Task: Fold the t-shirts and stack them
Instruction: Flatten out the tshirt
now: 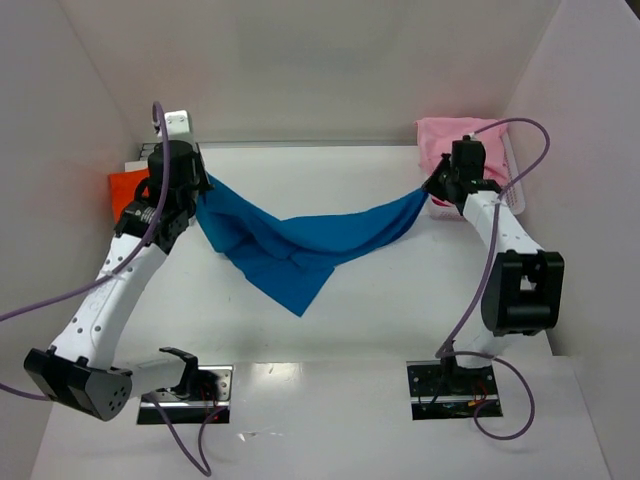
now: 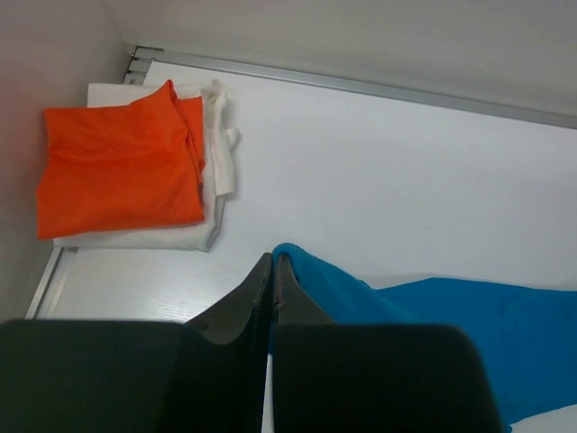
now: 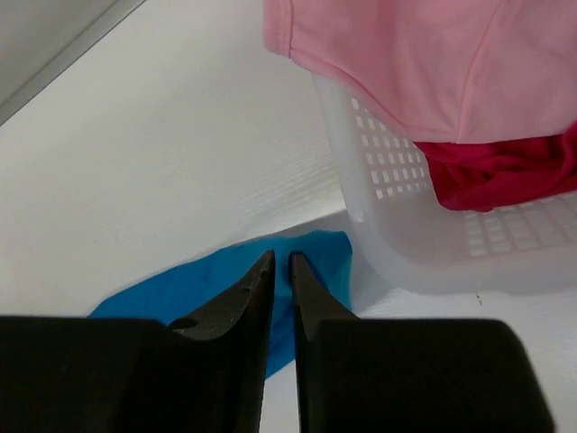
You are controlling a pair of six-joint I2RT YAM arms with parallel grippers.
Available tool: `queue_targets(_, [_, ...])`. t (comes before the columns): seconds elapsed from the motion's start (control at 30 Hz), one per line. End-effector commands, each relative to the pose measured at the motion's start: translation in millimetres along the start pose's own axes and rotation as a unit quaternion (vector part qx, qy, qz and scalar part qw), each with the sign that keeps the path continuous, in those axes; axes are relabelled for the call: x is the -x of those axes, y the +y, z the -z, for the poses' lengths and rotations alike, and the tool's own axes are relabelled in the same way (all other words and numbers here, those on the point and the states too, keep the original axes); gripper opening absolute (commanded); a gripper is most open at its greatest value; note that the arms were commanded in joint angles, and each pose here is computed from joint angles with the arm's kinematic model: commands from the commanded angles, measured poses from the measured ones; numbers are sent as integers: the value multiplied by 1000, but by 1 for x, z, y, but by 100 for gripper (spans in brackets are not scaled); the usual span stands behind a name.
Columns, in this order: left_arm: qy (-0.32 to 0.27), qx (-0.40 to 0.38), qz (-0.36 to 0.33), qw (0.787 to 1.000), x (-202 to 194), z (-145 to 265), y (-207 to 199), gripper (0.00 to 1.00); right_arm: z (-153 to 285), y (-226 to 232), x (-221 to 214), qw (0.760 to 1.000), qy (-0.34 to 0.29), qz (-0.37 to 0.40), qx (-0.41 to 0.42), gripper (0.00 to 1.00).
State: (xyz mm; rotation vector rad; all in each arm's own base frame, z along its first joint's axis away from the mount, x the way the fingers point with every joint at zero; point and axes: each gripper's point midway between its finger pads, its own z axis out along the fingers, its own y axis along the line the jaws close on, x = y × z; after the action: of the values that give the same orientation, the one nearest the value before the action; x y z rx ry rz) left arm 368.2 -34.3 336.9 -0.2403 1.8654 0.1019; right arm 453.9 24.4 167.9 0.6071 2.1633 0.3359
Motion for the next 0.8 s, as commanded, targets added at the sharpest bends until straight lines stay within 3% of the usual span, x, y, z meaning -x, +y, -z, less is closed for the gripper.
queue_targets(0.0, [-32,-8,18,999,22,-10,-6,0,-10,23,14,999,-14,43,8,60])
queue_targets(0.1, [-25,-7,15,1000,16,-19,-9,0,0,33,18,997,-22,70,-18,91])
queue_targets(0.17, [-23,-12,14,1000,15,-22,-12,0,17,49,13,996,-19,90,-19,100])
queue_targets(0.3, [-16,-5,13,1000,10,-32,-11,0,72,135,-29,986,-12,148,77,100])
queue_targets(0.4, [-16,-6,26,1000,8,-39,-12,0,98,178,-96,976,37,178,122,100])
queue_targets(0.53, [-17,-14,40,999,3,-44,-15,0,118,190,-166,970,77,189,131,100])
queue_targets(0.6, [-8,-12,47,999,-4,-49,-13,0,116,174,-198,970,101,195,108,98])
queue_targets(0.77, [5,-20,73,997,-12,-56,-13,0,119,163,-246,960,130,231,91,96])
